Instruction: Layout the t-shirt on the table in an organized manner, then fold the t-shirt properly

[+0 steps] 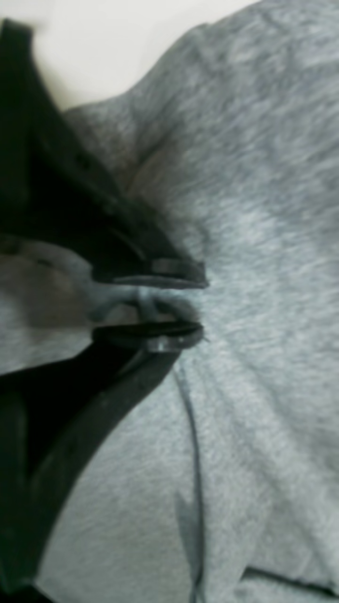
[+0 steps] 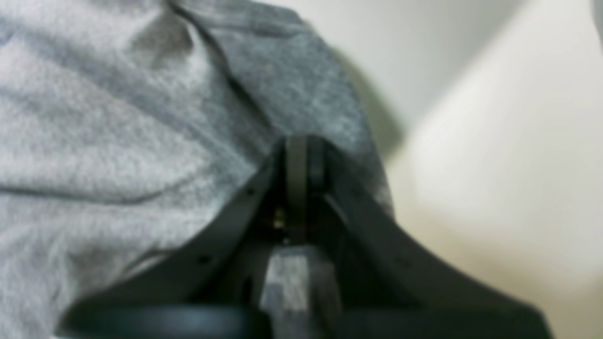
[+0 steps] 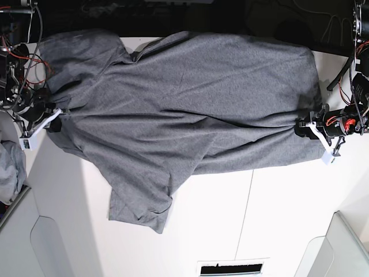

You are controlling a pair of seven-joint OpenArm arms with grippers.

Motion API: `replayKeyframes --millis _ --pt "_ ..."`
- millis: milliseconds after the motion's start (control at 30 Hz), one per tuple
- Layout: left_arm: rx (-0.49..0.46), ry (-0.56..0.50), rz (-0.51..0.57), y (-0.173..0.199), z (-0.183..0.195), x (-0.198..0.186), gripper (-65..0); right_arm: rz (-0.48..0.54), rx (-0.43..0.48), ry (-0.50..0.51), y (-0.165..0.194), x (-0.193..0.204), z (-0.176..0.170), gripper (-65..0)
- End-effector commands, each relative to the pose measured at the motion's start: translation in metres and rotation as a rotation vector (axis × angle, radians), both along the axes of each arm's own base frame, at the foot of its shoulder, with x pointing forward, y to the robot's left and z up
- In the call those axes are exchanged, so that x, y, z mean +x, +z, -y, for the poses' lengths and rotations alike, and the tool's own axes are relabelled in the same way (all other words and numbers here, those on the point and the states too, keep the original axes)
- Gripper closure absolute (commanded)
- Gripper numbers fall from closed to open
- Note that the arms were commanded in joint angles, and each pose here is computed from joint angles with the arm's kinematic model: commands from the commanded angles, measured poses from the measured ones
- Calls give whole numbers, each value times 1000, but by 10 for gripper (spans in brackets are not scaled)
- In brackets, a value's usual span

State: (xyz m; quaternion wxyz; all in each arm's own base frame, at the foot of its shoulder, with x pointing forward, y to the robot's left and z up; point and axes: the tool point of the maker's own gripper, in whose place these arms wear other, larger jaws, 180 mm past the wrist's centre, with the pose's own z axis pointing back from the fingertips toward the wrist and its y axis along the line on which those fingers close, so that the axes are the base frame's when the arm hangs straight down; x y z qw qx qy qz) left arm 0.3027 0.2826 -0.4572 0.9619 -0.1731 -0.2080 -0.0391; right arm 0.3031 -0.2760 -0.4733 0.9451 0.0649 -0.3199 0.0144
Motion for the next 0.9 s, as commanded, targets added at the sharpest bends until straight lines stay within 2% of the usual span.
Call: replayKeyframes --millis 0,133,300,433,533,567,633,667,767,867 --pt "14 -4 8 9 -11 3 -144 -22 -32 -3 5 -8 12 0" --pt "-58 -41 116 42 -2 22 -144 99 4 -39 41 -4 16 0" --pt "-62 -143 253 83 26 47 -144 257 64 -57 88 26 8 0" --pt "-72 -188 350 104 48 63 -144 316 119 -58 101 51 -15 0" --pt "-63 -199 398 103 64 73 -144 343 172 -56 104 67 -41 0" --pt "-58 -199 399 100 70 75 -144 350 183 -49 105 73 -50 -41" --pt "-75 -195 404 96 87 80 -146 365 209 -50 108 87 -67 -192" --pt "-89 -205 401 93 98 80 -150 371 220 -54 109 93 -74 -235" --pt "-111 -275 365 78 133 71 -151 379 226 -66 112 113 -95 -251" --pt "-118 -369 324 60 168 57 -151 346 185 -57 103 132 -115 -251"
